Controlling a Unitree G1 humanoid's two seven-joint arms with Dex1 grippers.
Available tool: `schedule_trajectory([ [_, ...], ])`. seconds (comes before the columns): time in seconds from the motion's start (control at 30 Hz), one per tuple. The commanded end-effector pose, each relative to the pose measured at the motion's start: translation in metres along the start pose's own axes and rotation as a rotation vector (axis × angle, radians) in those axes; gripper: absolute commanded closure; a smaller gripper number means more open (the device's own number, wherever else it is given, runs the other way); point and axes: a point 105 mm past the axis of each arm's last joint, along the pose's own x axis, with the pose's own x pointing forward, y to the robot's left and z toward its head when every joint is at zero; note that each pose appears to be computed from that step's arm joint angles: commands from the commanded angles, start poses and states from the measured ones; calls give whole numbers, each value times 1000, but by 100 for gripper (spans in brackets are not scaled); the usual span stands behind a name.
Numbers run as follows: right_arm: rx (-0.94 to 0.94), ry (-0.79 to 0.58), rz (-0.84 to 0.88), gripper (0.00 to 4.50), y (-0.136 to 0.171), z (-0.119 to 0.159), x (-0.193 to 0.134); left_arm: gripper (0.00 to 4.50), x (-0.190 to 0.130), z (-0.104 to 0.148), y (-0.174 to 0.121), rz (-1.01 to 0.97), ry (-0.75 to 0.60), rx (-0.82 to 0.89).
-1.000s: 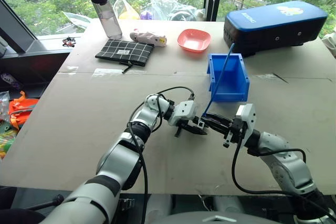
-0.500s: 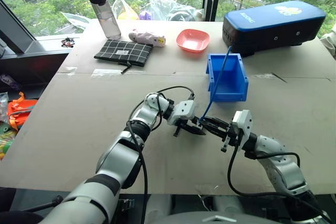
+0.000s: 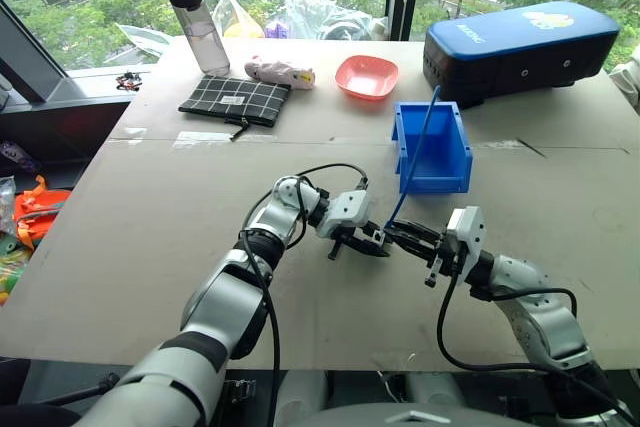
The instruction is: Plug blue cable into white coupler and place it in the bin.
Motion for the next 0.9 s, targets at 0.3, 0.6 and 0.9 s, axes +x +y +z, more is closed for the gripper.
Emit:
schedule_trajectory([
  [0.3, -22, -18, 46, 450, 6, 11, 1, 389, -6, 2, 2, 8, 4, 10],
  [0.6, -71, 22, 78, 450, 13, 5, 4, 389, -5, 2, 1, 2, 2, 8],
  [0.9, -82, 28, 72, 450, 9, 3, 6, 389, -4, 2, -1, -7, 2, 9],
])
